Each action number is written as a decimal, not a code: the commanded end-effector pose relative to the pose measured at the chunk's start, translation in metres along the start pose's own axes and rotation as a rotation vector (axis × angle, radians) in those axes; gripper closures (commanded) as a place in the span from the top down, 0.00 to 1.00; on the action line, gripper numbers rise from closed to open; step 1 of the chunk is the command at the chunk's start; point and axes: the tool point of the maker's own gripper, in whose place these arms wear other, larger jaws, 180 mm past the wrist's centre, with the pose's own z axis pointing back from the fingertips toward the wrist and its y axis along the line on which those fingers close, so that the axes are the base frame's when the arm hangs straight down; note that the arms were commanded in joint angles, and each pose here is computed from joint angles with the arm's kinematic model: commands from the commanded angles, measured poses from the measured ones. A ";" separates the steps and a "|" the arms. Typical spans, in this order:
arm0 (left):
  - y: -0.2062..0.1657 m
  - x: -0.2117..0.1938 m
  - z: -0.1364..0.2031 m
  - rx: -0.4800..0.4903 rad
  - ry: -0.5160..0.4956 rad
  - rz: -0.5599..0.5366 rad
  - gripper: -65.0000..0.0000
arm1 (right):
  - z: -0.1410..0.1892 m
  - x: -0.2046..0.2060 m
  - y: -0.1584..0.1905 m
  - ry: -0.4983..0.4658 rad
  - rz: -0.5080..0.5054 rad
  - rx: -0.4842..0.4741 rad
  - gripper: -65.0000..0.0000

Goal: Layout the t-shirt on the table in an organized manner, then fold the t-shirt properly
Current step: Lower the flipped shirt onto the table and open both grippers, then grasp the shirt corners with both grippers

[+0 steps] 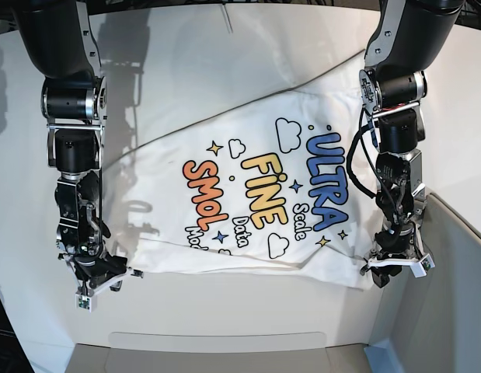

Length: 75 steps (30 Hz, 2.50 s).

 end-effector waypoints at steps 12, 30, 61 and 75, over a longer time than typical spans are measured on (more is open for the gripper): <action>-0.031 0.071 0.043 -0.125 -0.242 -0.107 0.41 | 0.016 0.032 0.003 -0.208 0.016 0.016 0.62; 0.009 0.024 0.115 -0.108 -0.190 -0.239 0.41 | 0.084 -0.091 0.039 0.014 0.139 0.153 0.62; 0.115 -0.029 0.216 0.127 0.101 -0.313 0.36 | 0.117 -0.131 -0.067 0.152 0.040 0.057 0.62; 0.138 -0.059 0.246 0.171 0.200 -0.327 0.36 | 0.099 -0.144 -0.012 0.231 0.189 0.254 0.56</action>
